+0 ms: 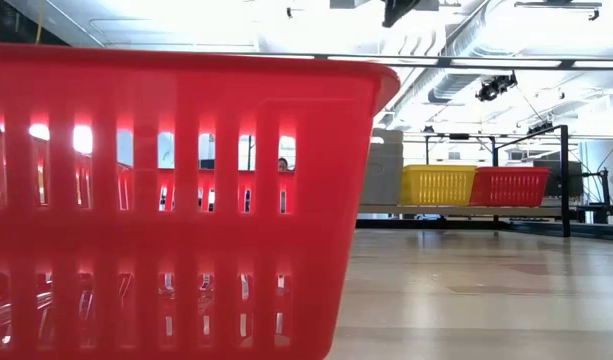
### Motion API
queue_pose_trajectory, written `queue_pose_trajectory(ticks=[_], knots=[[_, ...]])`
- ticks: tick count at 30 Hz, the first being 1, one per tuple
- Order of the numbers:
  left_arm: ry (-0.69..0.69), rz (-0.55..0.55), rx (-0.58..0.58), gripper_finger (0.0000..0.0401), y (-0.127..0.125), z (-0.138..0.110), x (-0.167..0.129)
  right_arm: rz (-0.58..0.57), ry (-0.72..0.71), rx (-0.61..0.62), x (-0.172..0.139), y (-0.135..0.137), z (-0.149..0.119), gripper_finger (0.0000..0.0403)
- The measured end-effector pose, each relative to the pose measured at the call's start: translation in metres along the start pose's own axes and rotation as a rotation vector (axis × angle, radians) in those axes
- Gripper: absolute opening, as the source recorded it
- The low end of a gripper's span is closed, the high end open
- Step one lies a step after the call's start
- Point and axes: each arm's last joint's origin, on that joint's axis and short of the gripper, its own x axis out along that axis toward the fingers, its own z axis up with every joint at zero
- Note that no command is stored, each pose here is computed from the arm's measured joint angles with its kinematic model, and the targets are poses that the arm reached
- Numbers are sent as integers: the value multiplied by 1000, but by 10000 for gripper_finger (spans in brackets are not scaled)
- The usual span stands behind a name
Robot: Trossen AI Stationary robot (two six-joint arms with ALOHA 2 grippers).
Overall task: Stack baskets on shelf by color
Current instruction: Stack the yellow bin on top of the yellow bins on the shelf
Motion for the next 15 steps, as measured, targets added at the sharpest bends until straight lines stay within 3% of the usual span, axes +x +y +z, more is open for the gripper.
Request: queue_pose_trajectory(ticks=[7, 15], knots=[[-83, -138, -60, 1, -8, 23, -31, 36, -60, -108, -2, 25, 3, 108], [-242, -152, -80, 1, -19, 56, -88, 58, -247, -287, -6, 44, 18, 108]])
